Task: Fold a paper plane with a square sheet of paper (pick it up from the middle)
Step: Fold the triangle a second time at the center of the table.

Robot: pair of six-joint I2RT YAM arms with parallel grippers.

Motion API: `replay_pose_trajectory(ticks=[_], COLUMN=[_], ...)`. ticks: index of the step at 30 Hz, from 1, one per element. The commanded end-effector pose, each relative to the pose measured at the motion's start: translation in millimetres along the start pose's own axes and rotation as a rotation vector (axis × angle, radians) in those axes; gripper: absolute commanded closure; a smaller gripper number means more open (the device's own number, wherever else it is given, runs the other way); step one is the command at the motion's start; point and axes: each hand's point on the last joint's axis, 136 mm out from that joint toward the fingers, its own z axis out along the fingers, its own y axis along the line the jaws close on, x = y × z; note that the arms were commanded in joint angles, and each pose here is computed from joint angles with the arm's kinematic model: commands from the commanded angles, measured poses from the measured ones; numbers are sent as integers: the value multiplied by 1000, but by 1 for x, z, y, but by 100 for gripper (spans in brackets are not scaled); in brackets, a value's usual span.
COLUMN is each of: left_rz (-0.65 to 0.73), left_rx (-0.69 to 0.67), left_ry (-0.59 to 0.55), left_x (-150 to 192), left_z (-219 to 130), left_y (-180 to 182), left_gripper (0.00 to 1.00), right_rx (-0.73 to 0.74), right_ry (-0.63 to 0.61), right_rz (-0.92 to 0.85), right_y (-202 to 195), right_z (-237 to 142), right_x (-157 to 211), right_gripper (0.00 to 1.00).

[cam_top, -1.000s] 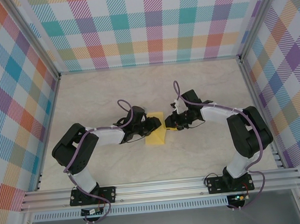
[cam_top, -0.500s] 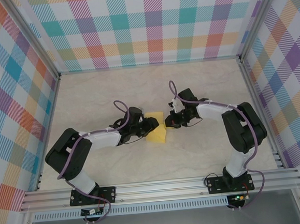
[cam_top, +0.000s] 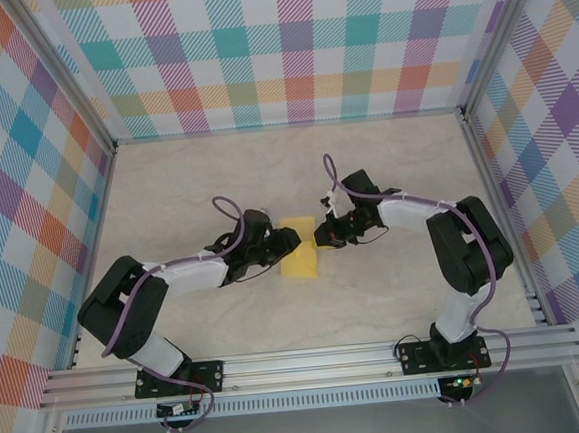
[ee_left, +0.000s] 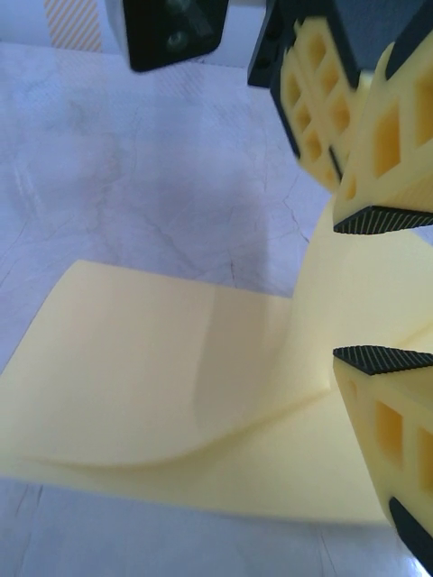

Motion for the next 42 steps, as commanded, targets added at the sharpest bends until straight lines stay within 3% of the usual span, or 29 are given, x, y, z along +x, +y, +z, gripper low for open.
replay_pose_trajectory(ticks=[1, 5, 10, 16, 24, 30, 42], left_rz=[6, -2, -6, -2, 24, 30, 3], left_rx=[-83, -135, -150, -136, -65, 26, 72], left_ry=[-125, -197, -188, -161, -86, -35, 0], left_x=[-19, -26, -22, -17, -10, -9, -10], left_z=[-20, -36, -40, -38, -23, -6, 18], left_y=[19, 32, 38, 35, 18, -6, -17], left_gripper=[60, 60, 61, 61, 63, 69, 76], right_rx=[-104, -111, -92, 77, 202, 240, 289], right_ry=[14, 65, 101, 74, 36, 31, 24], right_rz=[-63, -68, -45, 11, -24, -28, -21], right_y=[33, 36, 29, -3, -15, -22, -32], right_z=[-5, 9, 28, 34, 28, 28, 28], right_x=[7, 16, 18, 8, -7, -9, -12], right_gripper=[99, 99, 99, 99, 98, 98, 98])
